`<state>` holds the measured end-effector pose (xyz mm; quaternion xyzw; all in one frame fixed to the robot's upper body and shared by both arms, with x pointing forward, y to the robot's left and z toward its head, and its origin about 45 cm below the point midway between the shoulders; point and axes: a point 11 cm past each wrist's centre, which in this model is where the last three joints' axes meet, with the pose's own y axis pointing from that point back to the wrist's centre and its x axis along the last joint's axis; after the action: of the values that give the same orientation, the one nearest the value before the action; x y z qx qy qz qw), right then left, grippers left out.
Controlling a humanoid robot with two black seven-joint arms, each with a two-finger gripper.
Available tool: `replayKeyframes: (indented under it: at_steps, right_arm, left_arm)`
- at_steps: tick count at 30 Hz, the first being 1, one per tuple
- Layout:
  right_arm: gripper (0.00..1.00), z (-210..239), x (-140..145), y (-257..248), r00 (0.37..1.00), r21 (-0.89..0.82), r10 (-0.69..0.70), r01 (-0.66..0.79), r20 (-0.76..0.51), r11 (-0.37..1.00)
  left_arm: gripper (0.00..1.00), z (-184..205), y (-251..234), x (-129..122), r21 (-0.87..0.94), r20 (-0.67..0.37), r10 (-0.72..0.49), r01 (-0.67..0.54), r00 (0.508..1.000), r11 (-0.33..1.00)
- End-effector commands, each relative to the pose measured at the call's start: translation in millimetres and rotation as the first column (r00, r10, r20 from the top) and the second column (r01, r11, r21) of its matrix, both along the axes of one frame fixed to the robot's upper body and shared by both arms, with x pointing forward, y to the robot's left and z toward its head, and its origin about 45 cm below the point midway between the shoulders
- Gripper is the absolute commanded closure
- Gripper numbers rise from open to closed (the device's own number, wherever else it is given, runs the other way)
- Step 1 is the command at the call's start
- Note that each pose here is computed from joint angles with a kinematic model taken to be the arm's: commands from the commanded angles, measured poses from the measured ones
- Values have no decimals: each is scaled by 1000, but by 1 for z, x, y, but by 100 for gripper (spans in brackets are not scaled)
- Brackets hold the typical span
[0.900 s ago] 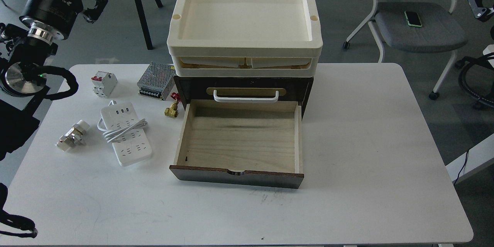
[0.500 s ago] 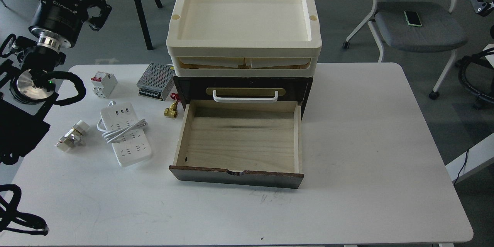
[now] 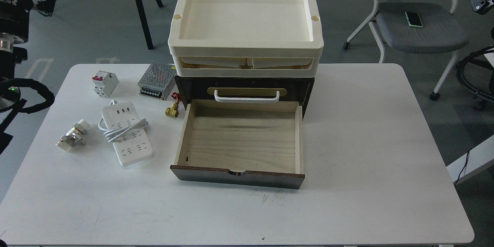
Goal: Put charging cable into cabinet
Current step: 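Move the left gripper forward toward the white power strip on the table, then lower the left gripper onto the white power strip and close on it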
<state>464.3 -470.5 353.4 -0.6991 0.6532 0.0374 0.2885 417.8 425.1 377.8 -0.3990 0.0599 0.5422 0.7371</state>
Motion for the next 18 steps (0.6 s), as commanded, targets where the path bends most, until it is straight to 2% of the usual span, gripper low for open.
replayKeyframes:
  at_steps: [1,2,4,7,9,12,14,18]
  right_arm:
    - [0,-1,-1,-2,1000,1,-6,6,-1,1000]
    - [0,-1,-2,-4,1000,-1,-9,9,-1,1000]
    - [0,1,-3,-6,1000,-4,-12,12,0,1000]
    - [0,1,-4,-8,1000,-6,-16,16,0,1000]
    - [0,-3,-5,-9,1000,-4,-19,19,-8,1000]
    - [0,-8,-8,-12,1000,-5,-25,25,-18,1000]
    - [0,-10,-8,-13,999,-5,-27,27,-21,1000]
    - [0,-14,-10,-13,999,-4,-28,28,-28,1000]
  left_arm:
    - [0,58,-47,-33,416,98,-179,123,979,901]
    - [1,64,-60,-45,540,100,-227,139,969,830]
    - [1,62,-90,-70,797,68,-328,146,942,585]
    - [2,20,-114,-96,978,-51,-413,130,909,166]
    - [2,-18,-112,-106,986,-158,-420,121,894,-112]
    - [2,-75,-97,-115,901,-308,-389,135,868,-411]
    - [2,-115,-64,-112,811,-407,-291,196,866,-551]
    - [2,-160,-42,-75,684,-444,-183,200,877,-701]
